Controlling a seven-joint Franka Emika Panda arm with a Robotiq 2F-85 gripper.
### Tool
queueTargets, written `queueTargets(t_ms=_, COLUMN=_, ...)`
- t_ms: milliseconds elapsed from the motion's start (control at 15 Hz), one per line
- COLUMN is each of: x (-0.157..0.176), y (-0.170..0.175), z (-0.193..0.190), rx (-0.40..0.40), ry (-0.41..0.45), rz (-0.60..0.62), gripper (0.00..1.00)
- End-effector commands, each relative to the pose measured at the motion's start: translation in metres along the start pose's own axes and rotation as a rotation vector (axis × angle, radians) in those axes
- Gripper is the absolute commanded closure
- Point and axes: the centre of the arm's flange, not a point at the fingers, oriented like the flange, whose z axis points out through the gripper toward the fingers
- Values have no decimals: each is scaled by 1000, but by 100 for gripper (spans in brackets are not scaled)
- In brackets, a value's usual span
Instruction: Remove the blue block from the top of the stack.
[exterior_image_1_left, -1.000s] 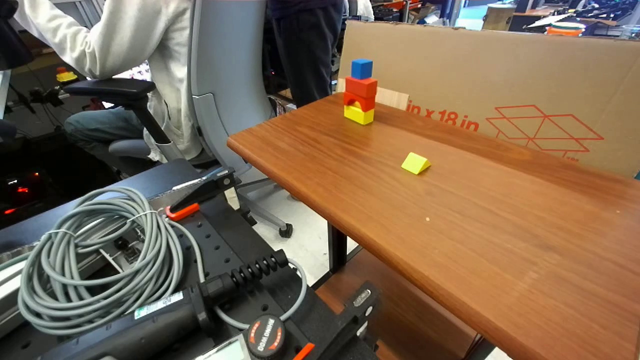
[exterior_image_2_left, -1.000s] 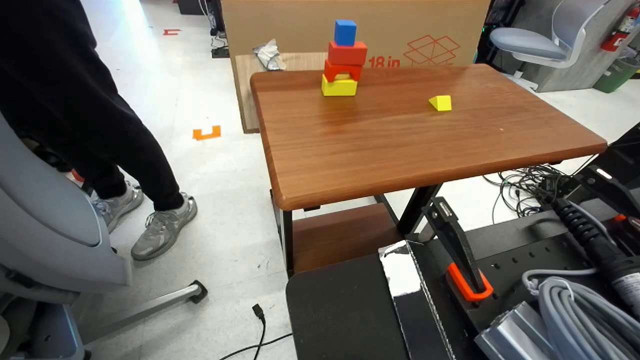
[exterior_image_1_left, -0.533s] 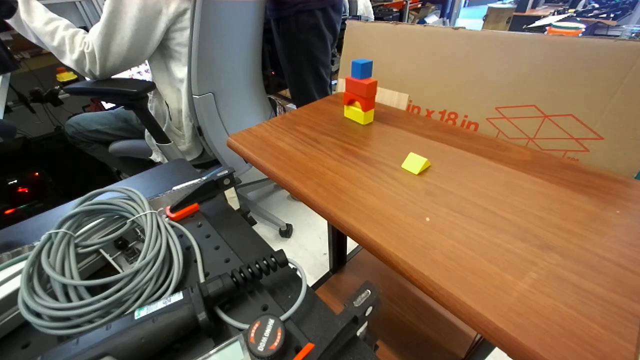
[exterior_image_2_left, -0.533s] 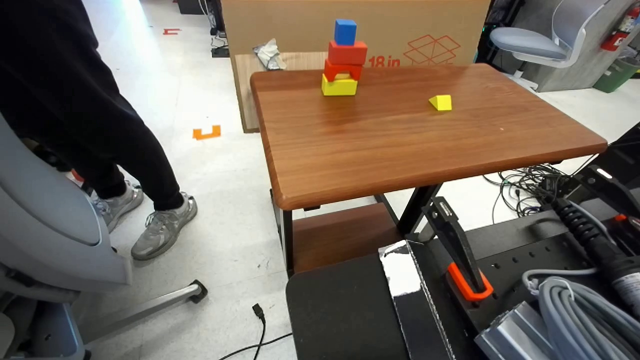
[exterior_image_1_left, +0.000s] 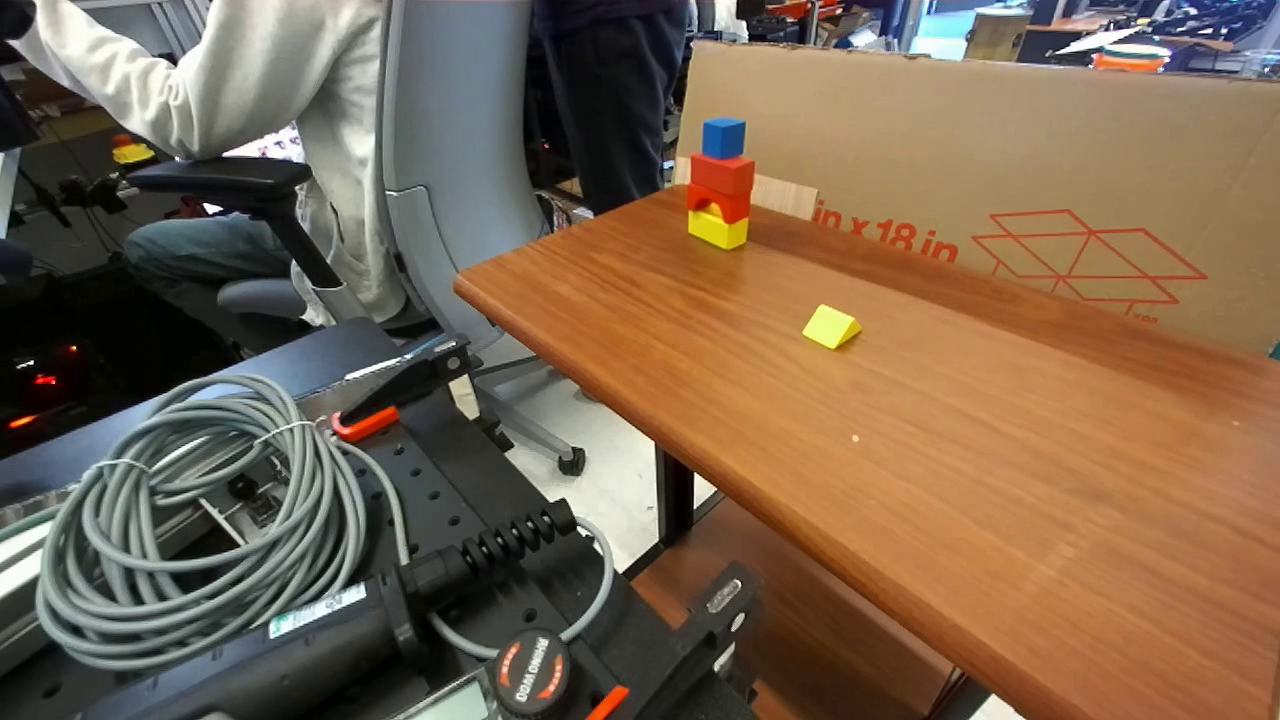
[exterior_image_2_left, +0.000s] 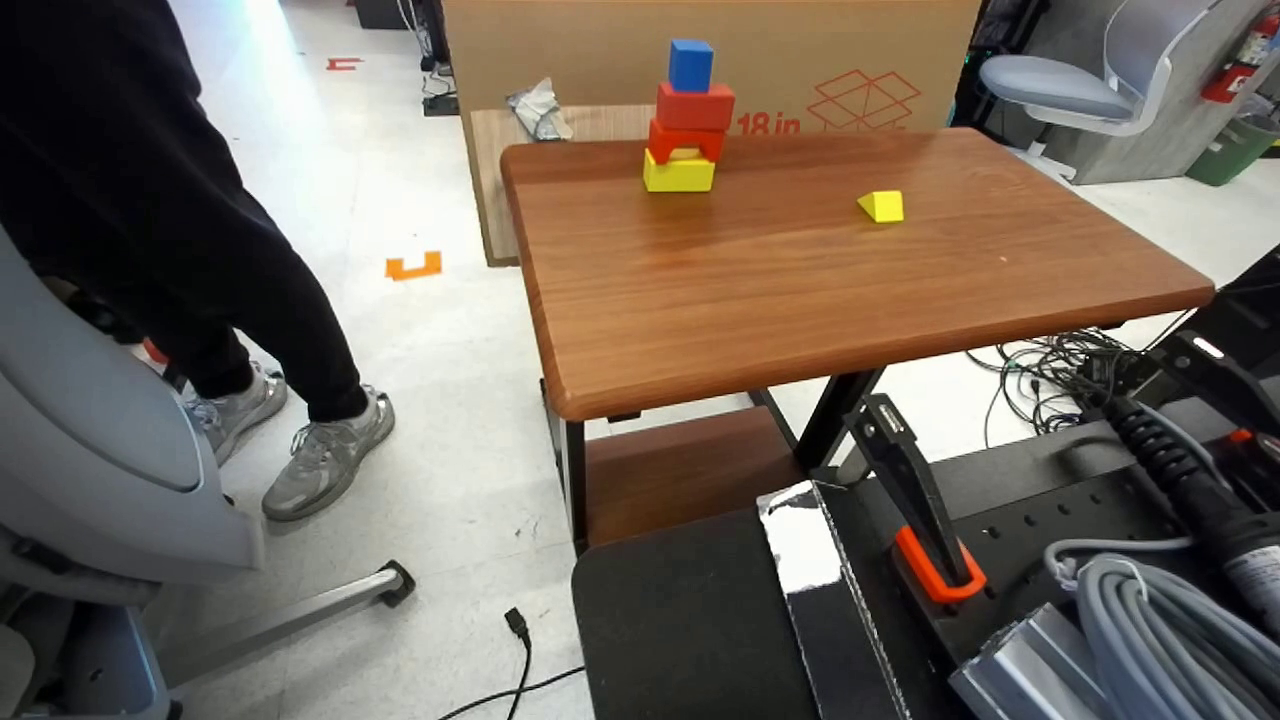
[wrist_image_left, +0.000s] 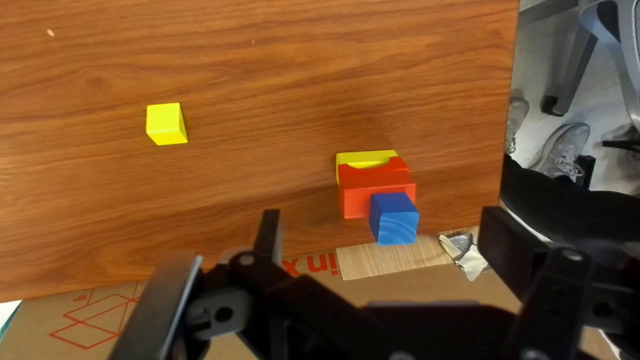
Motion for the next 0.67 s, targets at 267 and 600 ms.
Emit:
queueTargets(t_ms=267, x=39, y=-38, z=36, rx=-41, ry=-11, rz=-3, gripper=0)
queueTargets(t_ms=600, x=50, y=-47, z=56, rx=-59, ry=-32, rz=-9, gripper=0)
